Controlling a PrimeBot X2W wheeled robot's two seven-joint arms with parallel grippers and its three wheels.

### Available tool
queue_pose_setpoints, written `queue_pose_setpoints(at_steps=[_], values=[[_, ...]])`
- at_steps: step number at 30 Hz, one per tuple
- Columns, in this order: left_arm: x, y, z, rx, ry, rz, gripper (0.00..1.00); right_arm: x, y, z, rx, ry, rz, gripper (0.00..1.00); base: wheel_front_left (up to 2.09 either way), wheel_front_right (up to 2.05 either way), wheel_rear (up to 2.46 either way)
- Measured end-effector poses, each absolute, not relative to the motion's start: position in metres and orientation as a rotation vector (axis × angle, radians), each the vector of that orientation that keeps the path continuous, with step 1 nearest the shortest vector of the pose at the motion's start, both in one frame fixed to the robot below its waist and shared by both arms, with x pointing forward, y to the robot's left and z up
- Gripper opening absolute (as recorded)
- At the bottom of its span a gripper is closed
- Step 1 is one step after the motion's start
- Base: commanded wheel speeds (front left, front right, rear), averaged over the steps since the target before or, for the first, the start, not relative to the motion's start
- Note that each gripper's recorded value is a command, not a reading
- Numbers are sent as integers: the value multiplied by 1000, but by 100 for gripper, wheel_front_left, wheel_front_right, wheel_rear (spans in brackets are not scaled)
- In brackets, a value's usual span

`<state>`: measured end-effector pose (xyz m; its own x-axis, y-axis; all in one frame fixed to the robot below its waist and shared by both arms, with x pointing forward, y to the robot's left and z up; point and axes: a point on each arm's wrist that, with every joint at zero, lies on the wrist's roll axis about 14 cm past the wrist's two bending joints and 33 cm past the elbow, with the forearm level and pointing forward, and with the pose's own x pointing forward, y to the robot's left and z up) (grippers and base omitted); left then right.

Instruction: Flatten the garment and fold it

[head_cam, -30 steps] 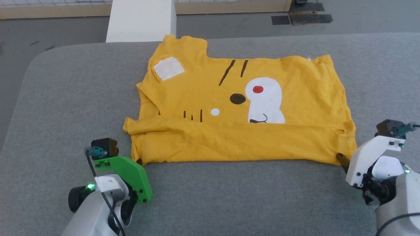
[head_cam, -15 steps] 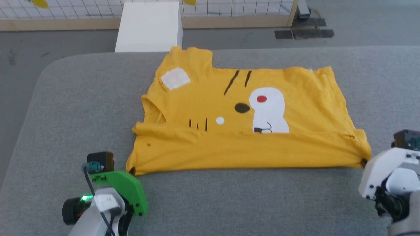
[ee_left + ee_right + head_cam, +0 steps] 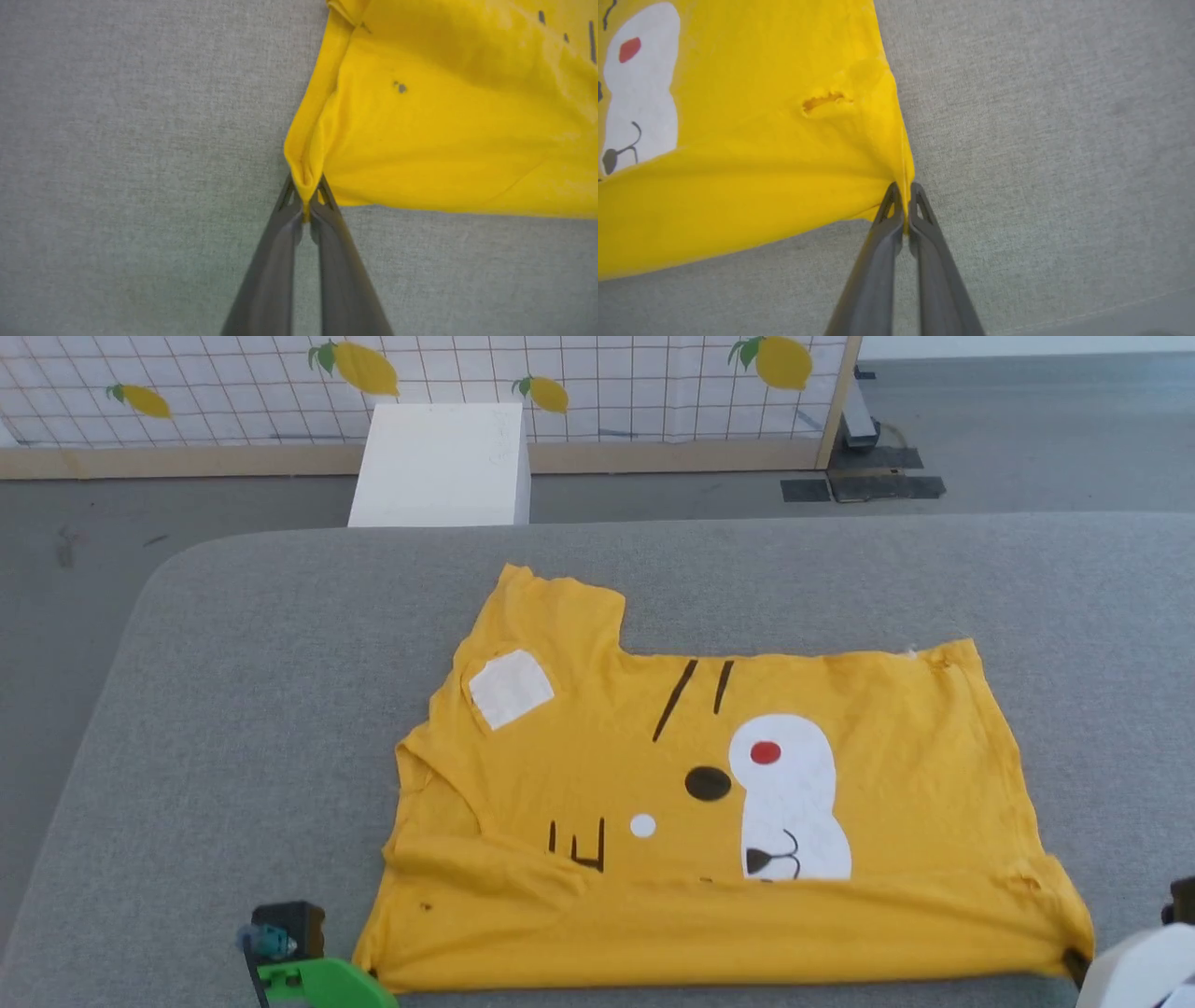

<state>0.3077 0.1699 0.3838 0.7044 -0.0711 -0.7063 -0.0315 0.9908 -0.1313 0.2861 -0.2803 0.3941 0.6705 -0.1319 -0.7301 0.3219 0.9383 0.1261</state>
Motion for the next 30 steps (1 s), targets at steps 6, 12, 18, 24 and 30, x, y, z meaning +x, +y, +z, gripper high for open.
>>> queue_pose_setpoints(at_steps=[6, 12, 18, 24, 30], values=[[299, 165, 377, -150, 823, -44, 0, 268, -275, 363, 286, 906, -265, 0, 0, 0, 0], [300, 164, 372, -179, 811, -45, 100, 271, -272, 358, 309, 863, -259, 55, 0, 0, 0], [312, 168, 385, -189, 691, -53, 100, 289, -271, 380, 291, 667, -253, 100, 0, 0, 0], [359, 166, 435, -125, 406, -124, 100, 313, -272, 423, 218, 401, -237, 100, 0, 0, 0], [426, 143, 513, -23, 92, -249, 100, 342, -256, 472, 89, 146, -147, 100, 0, 0, 0]])
